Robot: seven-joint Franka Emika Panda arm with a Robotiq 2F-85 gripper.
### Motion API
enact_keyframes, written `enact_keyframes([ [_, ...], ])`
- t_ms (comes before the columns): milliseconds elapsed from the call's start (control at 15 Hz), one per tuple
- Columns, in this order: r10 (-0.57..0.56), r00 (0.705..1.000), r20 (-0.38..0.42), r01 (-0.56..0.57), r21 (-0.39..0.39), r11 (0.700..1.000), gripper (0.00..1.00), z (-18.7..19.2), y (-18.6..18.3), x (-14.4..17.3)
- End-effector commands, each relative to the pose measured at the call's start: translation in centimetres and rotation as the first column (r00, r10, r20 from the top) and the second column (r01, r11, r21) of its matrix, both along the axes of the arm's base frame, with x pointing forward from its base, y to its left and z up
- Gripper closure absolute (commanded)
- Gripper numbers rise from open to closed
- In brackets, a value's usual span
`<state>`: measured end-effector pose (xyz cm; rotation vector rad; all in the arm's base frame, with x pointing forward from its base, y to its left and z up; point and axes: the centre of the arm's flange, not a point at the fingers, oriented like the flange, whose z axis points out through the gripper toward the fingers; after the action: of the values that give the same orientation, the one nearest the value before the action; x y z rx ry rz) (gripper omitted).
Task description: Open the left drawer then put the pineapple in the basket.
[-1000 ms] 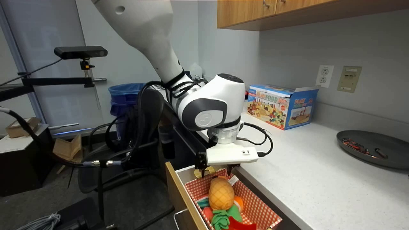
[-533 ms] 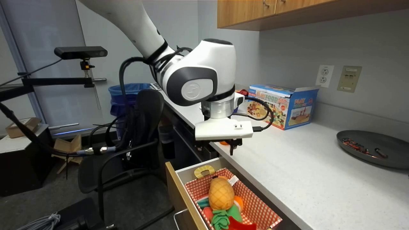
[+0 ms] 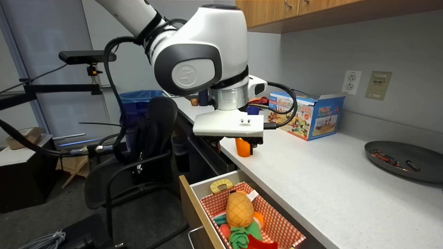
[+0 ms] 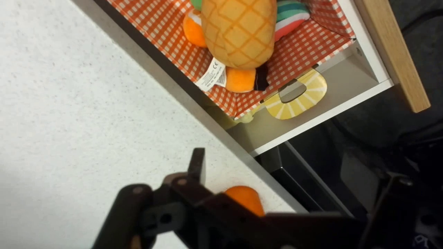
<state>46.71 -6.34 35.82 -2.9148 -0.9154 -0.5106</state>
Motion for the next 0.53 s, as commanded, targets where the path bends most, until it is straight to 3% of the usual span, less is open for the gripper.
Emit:
enact_keyframes([
  [0,-0.107,0.992,0.063,0.104,0.057,0.993,0.0,1.3,-1.6,-3.6],
  [400,-0.211,0.969,0.13,0.203,0.073,0.976,0.0,1.5,-2.4,-6.7],
  [467,-0.176,0.98,0.091,0.172,0.05,0.984,0.0,0.9,-3.0,-4.6],
])
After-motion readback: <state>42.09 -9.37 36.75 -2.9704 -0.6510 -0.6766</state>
